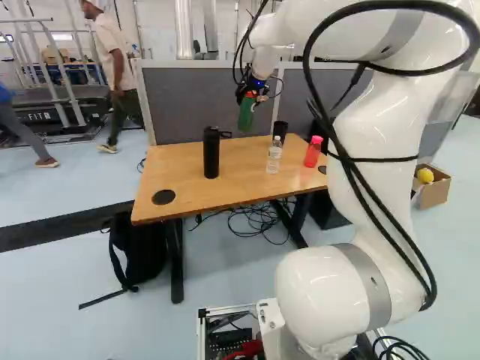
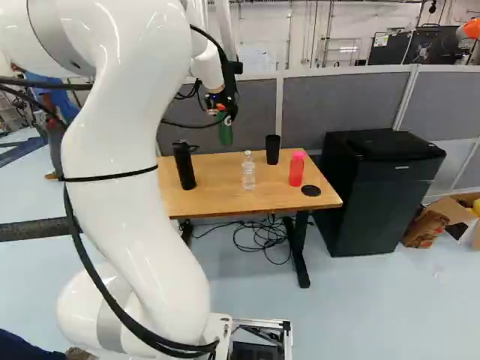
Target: Pick up the green bottle from the table
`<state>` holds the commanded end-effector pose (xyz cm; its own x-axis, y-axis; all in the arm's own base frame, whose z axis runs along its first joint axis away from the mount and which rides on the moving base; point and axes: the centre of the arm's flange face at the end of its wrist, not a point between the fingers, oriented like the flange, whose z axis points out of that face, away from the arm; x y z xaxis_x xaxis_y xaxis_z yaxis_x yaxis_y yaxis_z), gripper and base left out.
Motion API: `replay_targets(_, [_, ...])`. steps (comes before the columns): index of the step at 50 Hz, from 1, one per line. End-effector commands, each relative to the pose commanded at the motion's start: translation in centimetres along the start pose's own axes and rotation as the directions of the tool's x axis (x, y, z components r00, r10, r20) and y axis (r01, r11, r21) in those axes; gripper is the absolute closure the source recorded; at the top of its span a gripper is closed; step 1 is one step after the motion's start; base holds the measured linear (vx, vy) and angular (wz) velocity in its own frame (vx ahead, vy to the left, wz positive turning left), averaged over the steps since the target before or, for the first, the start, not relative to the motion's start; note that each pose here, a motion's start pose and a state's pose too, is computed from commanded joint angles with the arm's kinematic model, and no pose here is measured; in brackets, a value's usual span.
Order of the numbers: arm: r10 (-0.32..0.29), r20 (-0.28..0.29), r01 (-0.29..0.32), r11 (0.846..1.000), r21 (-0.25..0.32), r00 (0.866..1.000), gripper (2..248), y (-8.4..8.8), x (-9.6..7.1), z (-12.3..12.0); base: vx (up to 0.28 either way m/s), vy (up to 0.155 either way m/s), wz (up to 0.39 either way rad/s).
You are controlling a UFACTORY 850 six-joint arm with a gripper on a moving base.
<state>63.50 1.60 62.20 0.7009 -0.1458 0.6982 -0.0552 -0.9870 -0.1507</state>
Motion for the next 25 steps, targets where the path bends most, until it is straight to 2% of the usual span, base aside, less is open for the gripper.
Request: replay_targets(25, [0.0, 0.009, 0.0, 1.0, -0.001, 1.0, 128, 0.1, -1.4, -1.6, 0.0, 0.0, 0.0])
